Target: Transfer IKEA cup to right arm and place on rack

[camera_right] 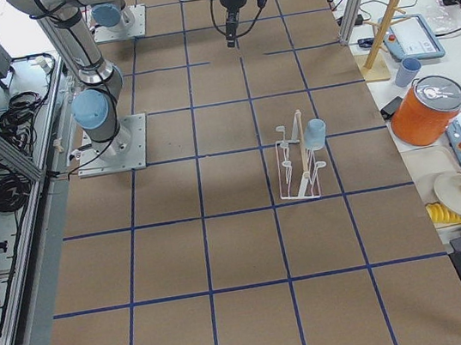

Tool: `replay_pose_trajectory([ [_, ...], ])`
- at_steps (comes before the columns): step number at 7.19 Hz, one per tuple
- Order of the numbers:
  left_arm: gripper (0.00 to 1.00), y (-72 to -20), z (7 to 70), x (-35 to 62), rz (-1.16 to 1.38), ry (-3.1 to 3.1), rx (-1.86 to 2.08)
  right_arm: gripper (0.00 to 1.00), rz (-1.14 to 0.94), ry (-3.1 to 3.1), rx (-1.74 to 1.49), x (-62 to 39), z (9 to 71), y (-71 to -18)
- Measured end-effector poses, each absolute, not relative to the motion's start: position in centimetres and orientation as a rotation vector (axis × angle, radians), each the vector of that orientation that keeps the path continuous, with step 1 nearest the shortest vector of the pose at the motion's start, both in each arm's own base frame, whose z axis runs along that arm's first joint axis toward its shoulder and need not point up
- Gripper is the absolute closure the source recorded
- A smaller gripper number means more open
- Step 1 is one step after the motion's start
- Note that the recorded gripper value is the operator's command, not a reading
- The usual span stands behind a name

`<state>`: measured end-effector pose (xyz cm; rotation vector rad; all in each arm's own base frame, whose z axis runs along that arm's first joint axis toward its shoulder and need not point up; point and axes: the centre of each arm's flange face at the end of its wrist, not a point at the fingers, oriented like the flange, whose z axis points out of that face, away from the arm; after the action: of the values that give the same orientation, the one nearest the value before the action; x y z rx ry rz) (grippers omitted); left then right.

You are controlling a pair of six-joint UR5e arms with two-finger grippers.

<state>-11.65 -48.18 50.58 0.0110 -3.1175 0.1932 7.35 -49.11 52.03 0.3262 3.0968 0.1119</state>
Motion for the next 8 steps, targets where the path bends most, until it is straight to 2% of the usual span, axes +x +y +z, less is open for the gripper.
replay_pose_trajectory([
  [4, 0.00, -48.2, 50.6, -11.6, 0.193, -3.117, 0.012, 0.00, 0.131, 3.109, 0.234, 11.3, 50.6, -45.1],
  [8, 0.00, -48.2, 50.6, -11.6, 0.194, -3.116, 0.011, 0.00, 0.074, 3.104, 0.234, 11.5, 50.7, -44.4],
])
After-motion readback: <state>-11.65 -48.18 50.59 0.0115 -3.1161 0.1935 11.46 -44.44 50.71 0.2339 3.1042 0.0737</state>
